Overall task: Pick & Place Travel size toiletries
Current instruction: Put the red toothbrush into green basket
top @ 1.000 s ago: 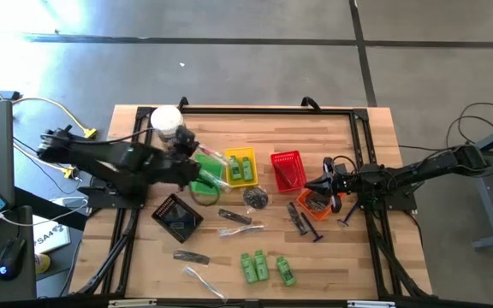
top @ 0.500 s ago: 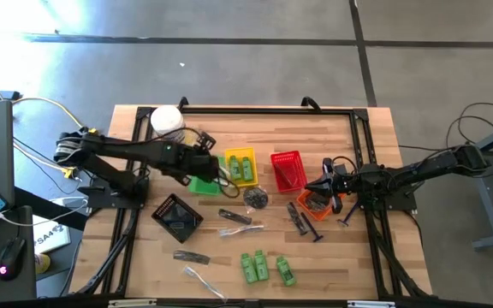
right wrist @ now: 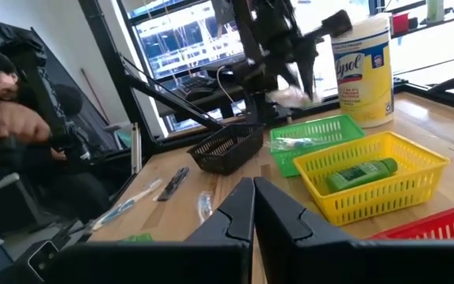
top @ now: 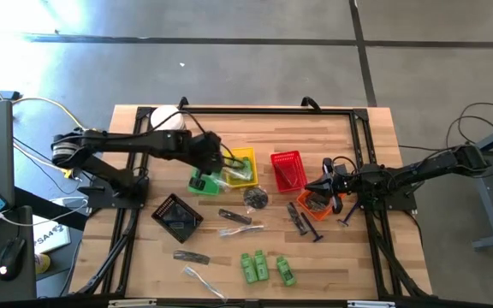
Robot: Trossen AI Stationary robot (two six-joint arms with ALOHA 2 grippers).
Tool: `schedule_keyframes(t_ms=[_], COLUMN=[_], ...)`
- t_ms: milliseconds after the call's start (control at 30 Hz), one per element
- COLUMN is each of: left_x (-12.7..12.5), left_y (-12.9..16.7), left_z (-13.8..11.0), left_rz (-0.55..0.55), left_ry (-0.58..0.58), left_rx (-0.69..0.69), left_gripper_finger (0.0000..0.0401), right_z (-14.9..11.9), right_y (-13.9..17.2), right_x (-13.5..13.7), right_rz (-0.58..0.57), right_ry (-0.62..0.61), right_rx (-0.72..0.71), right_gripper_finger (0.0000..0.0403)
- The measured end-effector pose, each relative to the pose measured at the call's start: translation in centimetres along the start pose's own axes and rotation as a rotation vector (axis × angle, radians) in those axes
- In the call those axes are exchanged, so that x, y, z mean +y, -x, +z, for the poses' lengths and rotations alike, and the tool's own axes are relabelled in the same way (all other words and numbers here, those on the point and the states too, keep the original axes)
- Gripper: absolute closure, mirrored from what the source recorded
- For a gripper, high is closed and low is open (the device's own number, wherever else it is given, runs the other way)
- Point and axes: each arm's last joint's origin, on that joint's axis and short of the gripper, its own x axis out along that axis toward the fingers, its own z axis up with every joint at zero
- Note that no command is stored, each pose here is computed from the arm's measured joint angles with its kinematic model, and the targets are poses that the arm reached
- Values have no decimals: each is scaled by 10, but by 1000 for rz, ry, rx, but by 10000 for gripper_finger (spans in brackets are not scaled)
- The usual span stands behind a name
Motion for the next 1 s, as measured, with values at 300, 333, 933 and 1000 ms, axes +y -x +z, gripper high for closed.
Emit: schedule_keyframes(t_ms=[300,333,933,1000], left_x=[-4,-4,-12,-12], left_y=[-24,-23,-39,-43], left_z=[-52,-54,-76,-87], left_rz=[63,68,14,37], left_ry=[102,104,134,172], left_rx=[-251,-254,-410,-409], left_gripper_finger=[386,385,385,385], right_z=[1,1,2,2], right_y=[0,0,0,0], right_x=[1,1,1,1], right_rz=[21,20,24,24], right_ry=[-4,-3,14,10], right_rx=[-3,-4,-19,-19], right_gripper_finger=[401,401,401,401])
